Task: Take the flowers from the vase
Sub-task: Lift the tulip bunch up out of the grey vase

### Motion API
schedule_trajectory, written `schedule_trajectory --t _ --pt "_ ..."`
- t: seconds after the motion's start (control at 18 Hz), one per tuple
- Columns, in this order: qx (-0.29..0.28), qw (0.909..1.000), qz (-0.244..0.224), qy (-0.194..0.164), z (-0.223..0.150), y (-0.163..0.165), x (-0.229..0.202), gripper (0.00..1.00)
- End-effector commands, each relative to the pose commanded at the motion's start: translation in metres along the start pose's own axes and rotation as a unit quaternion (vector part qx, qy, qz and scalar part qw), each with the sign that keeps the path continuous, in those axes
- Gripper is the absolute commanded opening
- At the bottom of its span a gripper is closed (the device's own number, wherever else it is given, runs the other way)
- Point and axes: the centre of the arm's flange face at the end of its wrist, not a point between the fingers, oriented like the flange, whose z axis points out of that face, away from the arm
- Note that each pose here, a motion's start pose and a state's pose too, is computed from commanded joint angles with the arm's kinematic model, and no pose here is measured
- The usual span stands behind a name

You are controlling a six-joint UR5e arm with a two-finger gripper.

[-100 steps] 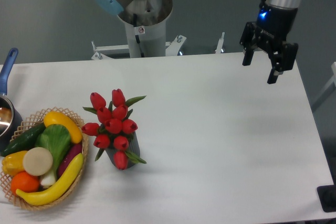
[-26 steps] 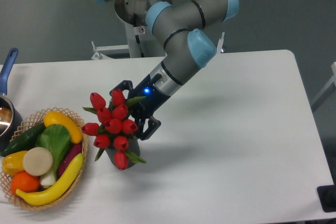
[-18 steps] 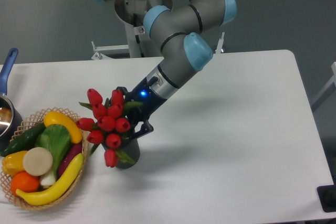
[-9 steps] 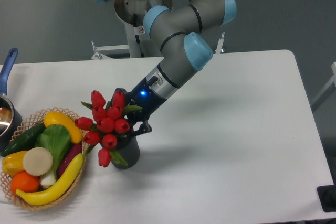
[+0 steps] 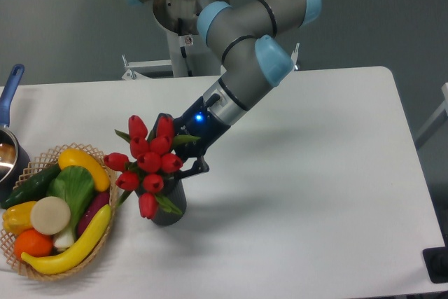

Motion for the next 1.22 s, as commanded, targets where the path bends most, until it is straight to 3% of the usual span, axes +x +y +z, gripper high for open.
schedule_trajectory --t 0.5,1.22 --pt "0.038 0.9986 -0.027 -0.024 -0.036 -0.045 -0.006 0.42" --pt "0.057 0.9961 -0.035 -0.058 -0.082 -0.065 0.004 0.42"
